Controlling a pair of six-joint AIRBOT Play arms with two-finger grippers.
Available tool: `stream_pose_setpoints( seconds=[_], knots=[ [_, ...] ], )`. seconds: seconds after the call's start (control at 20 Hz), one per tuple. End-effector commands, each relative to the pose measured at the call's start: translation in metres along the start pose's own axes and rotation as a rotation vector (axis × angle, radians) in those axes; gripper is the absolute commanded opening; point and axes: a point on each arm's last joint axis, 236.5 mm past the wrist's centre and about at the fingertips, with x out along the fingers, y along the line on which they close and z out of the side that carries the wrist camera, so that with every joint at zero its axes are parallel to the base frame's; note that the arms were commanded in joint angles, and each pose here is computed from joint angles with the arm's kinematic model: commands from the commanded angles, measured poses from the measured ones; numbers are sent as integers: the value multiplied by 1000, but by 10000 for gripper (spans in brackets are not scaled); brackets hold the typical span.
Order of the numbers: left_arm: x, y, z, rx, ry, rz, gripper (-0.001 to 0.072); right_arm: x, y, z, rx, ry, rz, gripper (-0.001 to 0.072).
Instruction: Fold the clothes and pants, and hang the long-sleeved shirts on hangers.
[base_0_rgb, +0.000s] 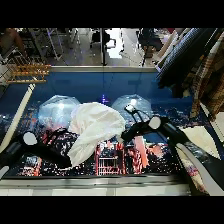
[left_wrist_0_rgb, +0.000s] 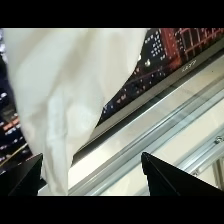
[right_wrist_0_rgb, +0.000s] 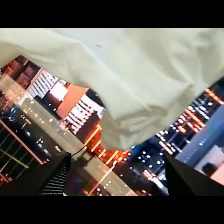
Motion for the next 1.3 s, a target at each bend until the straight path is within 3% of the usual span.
stream_pose_setpoints(
  seconds=[0.0,0.05,0.1,0.15,0.2,0.25,0.3,0.35,0.5,0.7,0.85,1.0,1.15,1.25],
  knots=[
    [20,9,2,-43,-7,38,699,45,8,-14,6,90,-24,667],
    [23,10,3,-53,-3,36,686,51,0,-13,39,99,-46,660],
    [26,12,5,-64,-7,32,530,55,-7,-8,66,89,-73,639],
    [28,15,8,-91,-13,39,248,57,-14,0,101,66,-97,569],
    [31,18,11,-122,-23,41,10,60,-22,7,134,50,-123,405],
    [33,16,15,-147,-37,28,7,62,-28,8,164,61,-140,384],
    [33,12,19,-159,-50,7,6,64,-32,6,183,89,-153,269],
    [28,8,23,-156,-57,-3,5,60,-34,4,172,122,-164,18],
    [-33,-5,47,-65,-114,-10,2,-5,-47,26,39,152,-283,16],
    [-239,-12,106,38,-534,181,3,-193,-12,92,-77,-78,-416,16],
    [-444,-59,113,138,-1061,408,4,-354,64,127,-153,-501,-404,17],
    [-610,-143,69,255,-1594,669,4,-524,168,143,-263,-1098,-254,17],
    [-667,-219,27,353,-1902,715,4,-604,204,127,-340,-1340,-250,17],
    [-661,-221,28,362,-1882,709,4,-595,190,137,-346,-1313,-308,17]
  ],
)
